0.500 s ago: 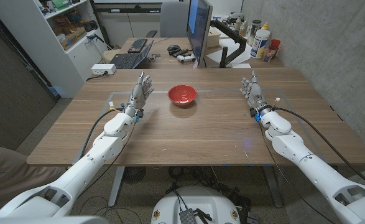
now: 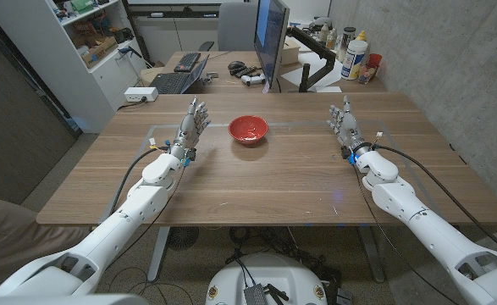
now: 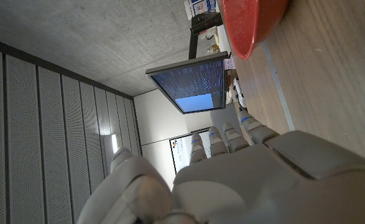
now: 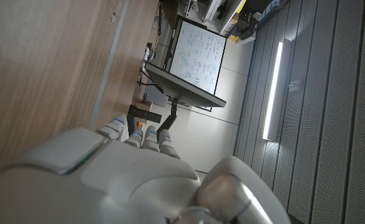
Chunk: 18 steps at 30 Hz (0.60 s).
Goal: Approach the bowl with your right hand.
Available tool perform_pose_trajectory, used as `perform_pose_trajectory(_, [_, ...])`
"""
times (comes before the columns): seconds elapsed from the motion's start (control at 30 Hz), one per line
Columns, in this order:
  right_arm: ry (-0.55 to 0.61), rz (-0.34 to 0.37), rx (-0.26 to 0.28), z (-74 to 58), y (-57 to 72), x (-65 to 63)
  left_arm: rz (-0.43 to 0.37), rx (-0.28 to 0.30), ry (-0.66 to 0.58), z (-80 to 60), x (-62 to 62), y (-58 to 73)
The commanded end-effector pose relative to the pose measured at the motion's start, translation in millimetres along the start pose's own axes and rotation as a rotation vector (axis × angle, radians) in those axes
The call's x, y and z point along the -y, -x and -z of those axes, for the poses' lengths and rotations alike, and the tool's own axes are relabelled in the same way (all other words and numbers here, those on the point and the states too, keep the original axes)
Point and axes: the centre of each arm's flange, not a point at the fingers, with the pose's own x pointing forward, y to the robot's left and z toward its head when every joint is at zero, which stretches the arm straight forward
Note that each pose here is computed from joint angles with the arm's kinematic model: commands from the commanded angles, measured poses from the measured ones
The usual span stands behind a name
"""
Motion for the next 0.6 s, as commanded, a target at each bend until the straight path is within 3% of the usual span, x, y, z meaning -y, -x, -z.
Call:
perform_pose_trajectory(0.03, [0.024, 0.002, 0.014, -4.6, 3.2, 0.5, 0.016, 0.015, -0.001, -0.8, 2.8, -2.0])
perform_pose_trajectory(0.6, [0.137, -0.01, 0.042, -14.2, 2.5, -8.2, 0.034, 0.025, -0.012, -4.0, 0.3, 3.9])
